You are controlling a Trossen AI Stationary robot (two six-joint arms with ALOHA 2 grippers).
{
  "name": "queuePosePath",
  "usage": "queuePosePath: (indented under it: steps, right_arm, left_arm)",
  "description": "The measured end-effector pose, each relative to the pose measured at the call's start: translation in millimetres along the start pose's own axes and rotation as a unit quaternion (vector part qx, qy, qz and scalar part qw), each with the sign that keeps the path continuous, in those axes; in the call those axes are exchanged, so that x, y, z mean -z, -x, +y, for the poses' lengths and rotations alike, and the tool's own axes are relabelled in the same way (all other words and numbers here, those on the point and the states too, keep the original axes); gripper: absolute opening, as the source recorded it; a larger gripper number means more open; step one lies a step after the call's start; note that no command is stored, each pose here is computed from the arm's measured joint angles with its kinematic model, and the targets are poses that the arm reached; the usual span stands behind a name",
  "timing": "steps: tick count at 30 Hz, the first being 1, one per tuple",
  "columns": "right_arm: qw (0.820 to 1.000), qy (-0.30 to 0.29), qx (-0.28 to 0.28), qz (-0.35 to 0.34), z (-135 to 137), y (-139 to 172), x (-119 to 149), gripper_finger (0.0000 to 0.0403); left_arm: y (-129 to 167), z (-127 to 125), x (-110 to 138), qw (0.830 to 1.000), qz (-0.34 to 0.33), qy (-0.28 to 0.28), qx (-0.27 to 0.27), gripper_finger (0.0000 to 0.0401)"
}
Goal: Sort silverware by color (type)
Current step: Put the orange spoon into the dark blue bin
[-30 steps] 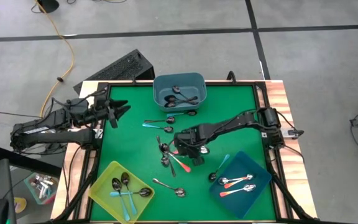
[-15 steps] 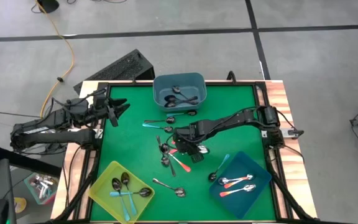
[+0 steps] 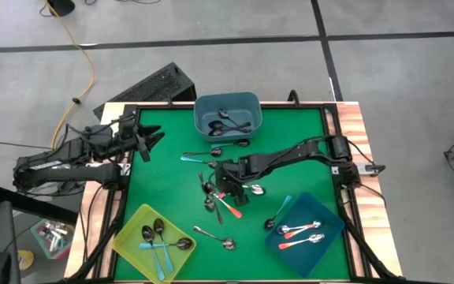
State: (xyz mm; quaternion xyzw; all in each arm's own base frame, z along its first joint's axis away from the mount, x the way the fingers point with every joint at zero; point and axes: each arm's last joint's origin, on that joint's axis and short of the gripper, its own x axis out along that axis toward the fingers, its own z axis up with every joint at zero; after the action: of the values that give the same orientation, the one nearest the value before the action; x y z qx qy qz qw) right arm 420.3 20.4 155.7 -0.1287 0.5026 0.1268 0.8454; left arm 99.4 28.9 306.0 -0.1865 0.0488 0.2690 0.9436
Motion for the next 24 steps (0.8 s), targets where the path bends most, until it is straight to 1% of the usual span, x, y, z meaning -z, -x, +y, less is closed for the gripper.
queuePosePath:
  steps: [1, 3, 6, 9, 12, 16, 20, 24]
  right_arm:
    - [1.000, -0.009, -0.008, 0.006, 0.8, -4.1, 2.3, 0.0162]
    - [0.999, -0.026, -0.019, -0.002, 1.0, -12.6, 2.1, 0.0162]
    - [0.999, -0.040, -0.030, -0.002, 1.6, -14.2, 2.8, 0.0162]
    - [0.998, -0.055, -0.028, 0.001, 1.2, -18.3, 3.4, 0.0161]
    - [0.997, -0.075, -0.024, 0.011, 1.0, -18.2, 5.3, 0.0151]
    - [0.996, -0.085, -0.023, 0.017, 0.8, -18.5, 6.5, 0.0116]
    - [0.995, -0.096, -0.011, 0.024, 0.8, -18.5, 7.4, 0.0066]
    - [0.992, -0.124, -0.011, 0.025, 1.5, -18.5, 7.3, 0.0017]
  left_arm:
    - [0.0, 0.2, 0.5, 1.000, 0.002, -0.001, -0.001, 0.0170]
    - [0.0, 0.4, 0.9, 1.000, 0.004, -0.002, -0.002, 0.0170]
    - [0.0, 0.6, 1.5, 1.000, 0.007, -0.003, -0.003, 0.0170]
    - [0.1, 1.4, 3.2, 1.000, 0.016, -0.006, -0.007, 0.0170]
    - [0.1, 1.8, 4.1, 1.000, 0.021, -0.008, -0.009, 0.0170]
    - [0.1, 2.1, 4.8, 1.000, 0.024, -0.009, -0.010, 0.0170]
    - [0.1, 2.0, 4.7, 1.000, 0.024, -0.018, -0.010, 0.0170]
    - [0.1, 2.0, 4.7, 1.000, 0.024, -0.018, -0.010, 0.0170]
